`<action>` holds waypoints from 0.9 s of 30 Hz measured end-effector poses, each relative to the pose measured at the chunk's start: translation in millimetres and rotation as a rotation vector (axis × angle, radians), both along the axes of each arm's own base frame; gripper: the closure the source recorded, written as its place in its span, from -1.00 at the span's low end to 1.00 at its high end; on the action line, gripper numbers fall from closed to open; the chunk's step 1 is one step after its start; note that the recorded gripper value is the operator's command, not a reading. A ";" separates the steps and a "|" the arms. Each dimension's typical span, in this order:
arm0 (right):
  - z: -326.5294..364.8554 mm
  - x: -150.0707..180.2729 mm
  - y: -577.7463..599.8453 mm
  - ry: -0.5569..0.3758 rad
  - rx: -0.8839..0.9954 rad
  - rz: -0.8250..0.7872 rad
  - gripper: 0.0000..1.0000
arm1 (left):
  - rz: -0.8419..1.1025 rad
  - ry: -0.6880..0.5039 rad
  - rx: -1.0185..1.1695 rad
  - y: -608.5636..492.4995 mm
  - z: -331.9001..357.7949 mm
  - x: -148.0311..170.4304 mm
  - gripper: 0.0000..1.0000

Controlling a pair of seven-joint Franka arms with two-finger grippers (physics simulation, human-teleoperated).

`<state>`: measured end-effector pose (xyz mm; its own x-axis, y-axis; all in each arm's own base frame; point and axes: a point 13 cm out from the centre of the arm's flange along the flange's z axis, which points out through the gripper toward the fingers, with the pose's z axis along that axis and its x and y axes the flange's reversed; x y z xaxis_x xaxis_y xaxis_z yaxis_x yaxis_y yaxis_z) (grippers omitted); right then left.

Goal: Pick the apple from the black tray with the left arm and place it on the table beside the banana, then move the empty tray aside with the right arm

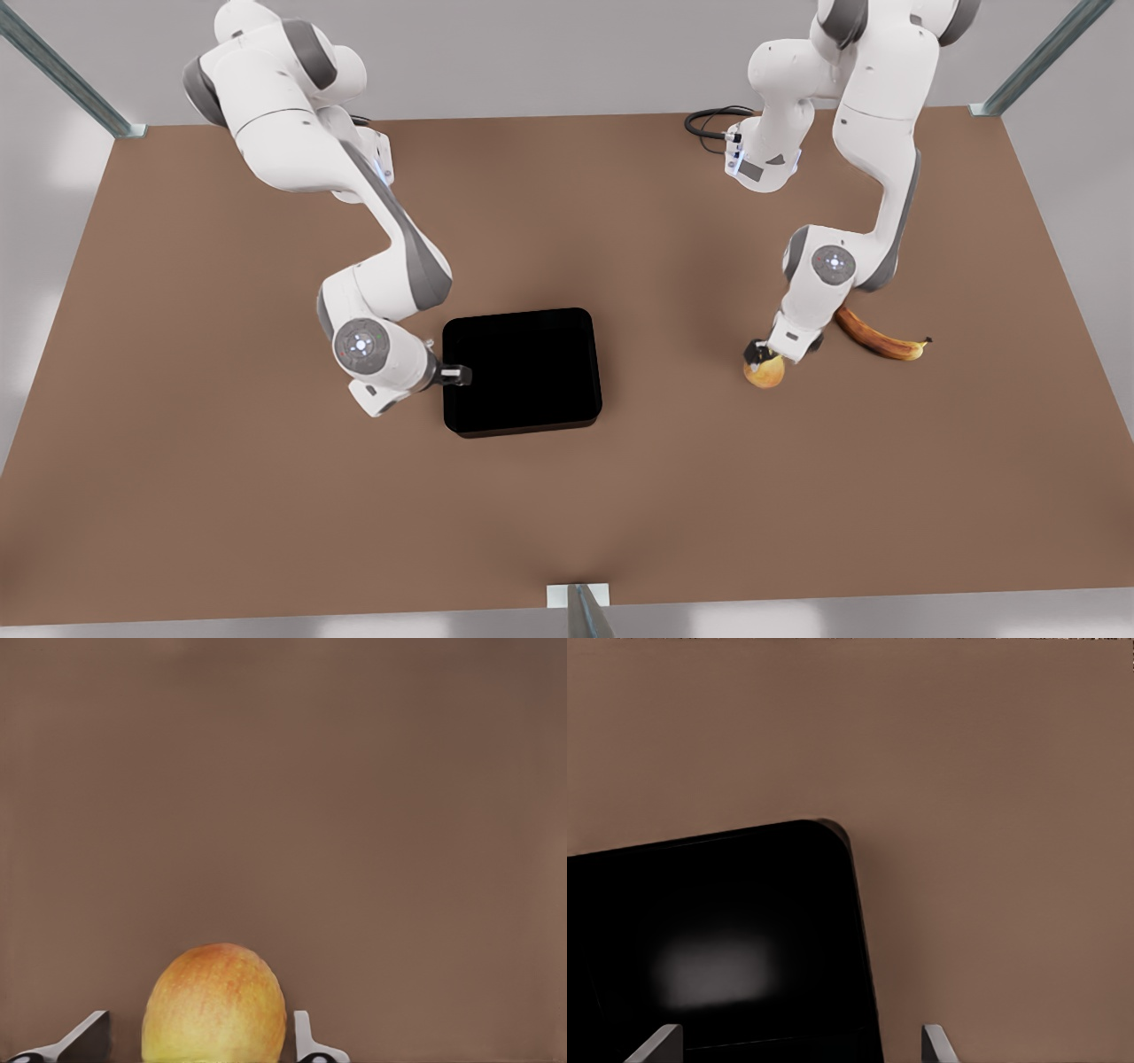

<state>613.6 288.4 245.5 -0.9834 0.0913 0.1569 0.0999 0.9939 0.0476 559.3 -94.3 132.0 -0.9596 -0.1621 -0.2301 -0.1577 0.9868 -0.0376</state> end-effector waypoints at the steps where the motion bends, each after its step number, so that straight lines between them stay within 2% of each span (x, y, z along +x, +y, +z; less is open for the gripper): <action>1: -9.3 1.9 0.5 0.000 -0.004 -0.008 -1.00 | -0.021 -0.027 0.008 -2.0 27.8 4.4 -1.00; 3: -26.8 5.3 1.8 0.001 -0.009 -0.021 -1.00 | -0.055 -0.080 0.021 -7.2 81.9 21.9 -1.00; 6: -45.0 10.0 1.7 -0.006 -0.014 -0.030 -1.00 | -0.033 -0.218 -0.020 -26.1 248.6 110.8 -1.00; 8: -50.0 13.4 0.3 -0.016 -0.014 -0.021 -1.00 | -0.019 -0.188 -0.053 -29.5 299.1 128.2 -1.00; 13: -73.7 5.5 -8.4 -0.003 -0.037 0.043 -0.99 | 0.004 0.009 -0.053 39.0 291.1 133.2 -1.00; 19: -104.2 -29.8 -7.0 0.079 -0.018 0.130 -0.99 | -0.072 0.193 -0.013 61.6 244.7 103.3 -1.00; 27: -140.4 -45.2 -9.5 0.146 0.030 0.186 -0.94 | -0.172 0.161 0.032 64.9 280.0 94.2 -1.00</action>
<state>568.4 278.9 105.1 -0.9496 -0.0958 0.2986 -0.0766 0.9942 0.0754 653.6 -29.4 412.0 -0.9972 0.0115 -0.0740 0.0111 0.9999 0.0063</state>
